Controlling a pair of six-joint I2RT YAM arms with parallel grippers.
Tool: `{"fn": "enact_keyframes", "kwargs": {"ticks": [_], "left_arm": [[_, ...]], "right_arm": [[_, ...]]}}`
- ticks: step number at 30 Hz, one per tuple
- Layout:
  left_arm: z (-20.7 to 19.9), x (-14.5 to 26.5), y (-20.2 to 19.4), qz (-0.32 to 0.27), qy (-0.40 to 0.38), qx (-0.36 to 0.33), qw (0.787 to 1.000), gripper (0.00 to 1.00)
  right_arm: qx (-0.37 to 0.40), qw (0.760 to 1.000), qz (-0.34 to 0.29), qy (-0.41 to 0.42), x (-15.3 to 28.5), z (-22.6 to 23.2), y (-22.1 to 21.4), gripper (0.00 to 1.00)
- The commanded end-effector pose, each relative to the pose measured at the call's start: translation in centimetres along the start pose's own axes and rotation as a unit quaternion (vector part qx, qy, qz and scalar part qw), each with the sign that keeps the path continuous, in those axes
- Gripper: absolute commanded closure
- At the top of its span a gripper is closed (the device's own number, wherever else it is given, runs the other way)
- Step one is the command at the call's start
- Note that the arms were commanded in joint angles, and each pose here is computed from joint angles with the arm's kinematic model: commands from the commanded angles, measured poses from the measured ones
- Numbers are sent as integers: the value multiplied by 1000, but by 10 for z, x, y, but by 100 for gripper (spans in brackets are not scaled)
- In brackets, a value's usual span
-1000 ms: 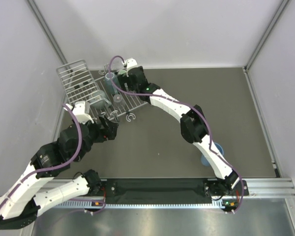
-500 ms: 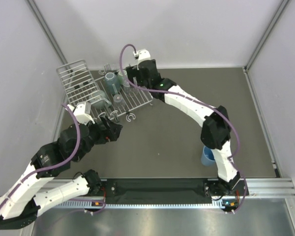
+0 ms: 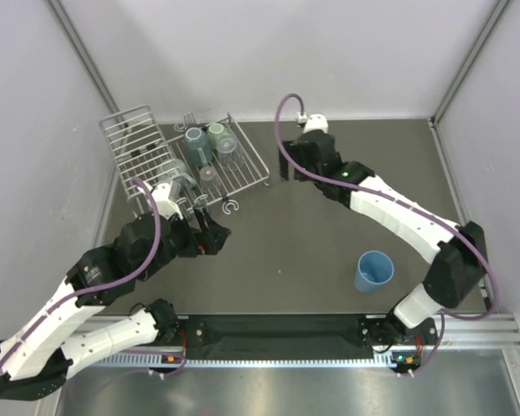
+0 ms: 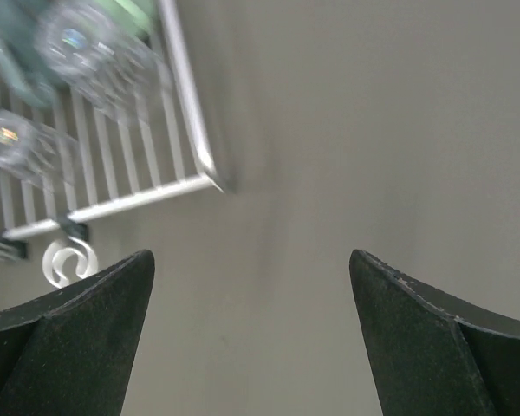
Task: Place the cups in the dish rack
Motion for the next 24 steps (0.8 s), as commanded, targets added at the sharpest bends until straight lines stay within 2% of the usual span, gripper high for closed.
{"fn": "enact_keyframes", "kwargs": {"ticks": [1, 7, 11, 16, 24], "left_arm": [[-10, -5, 2, 4, -30, -6, 1000, 2], [-12, -14, -2, 10, -30, -6, 999, 2], [-15, -29, -11, 36, -30, -16, 999, 2], [-21, -46, -26, 72, -52, -15, 996, 2], [-34, -63, -42, 144, -91, -20, 985, 4]], "right_arm": [[-52, 998, 17, -35, 39, -38, -10, 7], [-104, 990, 47, -77, 89, -89, -37, 9], [-136, 983, 74, -95, 117, -111, -50, 12], [-166, 976, 107, -93, 145, -116, -64, 16], [-206, 953, 178, -135, 171, -123, -95, 23]]}}
Point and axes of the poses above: each gripper's point midway between its finger pads, its own x axis back along the fingers, its own z axis along the line the jaws close on, y = z × x, the point moved 9 cm from there along x, back along the fingers, and after that the axes turned 1 degree about -x, right-handed, at the moved point
